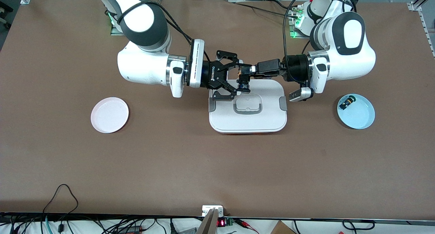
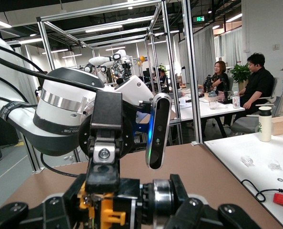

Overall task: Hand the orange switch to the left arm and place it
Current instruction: 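Close the left gripper on the switch while the right gripper opens, then carry the switch to the blue plate while the right gripper withdraws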

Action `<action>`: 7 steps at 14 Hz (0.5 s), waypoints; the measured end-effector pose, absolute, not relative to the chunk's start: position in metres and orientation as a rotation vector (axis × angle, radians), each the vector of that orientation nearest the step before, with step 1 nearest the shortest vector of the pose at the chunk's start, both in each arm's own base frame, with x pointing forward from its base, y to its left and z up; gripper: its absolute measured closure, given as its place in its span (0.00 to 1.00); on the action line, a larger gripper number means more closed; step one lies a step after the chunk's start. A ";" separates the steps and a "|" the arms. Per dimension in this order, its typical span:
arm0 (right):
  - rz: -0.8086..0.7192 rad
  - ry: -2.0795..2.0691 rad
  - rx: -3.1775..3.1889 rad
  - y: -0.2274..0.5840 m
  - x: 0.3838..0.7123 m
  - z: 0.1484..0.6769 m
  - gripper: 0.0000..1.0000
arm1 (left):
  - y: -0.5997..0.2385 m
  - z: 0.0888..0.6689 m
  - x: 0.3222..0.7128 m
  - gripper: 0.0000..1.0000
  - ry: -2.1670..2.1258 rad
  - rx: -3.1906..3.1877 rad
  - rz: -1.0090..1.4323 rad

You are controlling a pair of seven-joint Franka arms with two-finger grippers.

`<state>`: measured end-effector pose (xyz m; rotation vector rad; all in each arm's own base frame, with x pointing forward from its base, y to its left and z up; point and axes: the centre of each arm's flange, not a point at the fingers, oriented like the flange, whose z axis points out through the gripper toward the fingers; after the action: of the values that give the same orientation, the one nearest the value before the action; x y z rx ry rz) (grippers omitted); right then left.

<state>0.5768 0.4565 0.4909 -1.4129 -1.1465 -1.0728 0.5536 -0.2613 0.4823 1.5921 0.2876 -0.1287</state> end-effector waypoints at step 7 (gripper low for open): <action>-1.062 -1.080 -1.406 0.463 0.574 0.486 0.00 | -0.213 0.478 0.568 0.66 0.273 1.662 -0.095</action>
<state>0.5735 0.4633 0.4857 -1.4062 -1.0800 -1.0618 0.5682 -0.2126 0.4778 1.6623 0.2730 -0.0948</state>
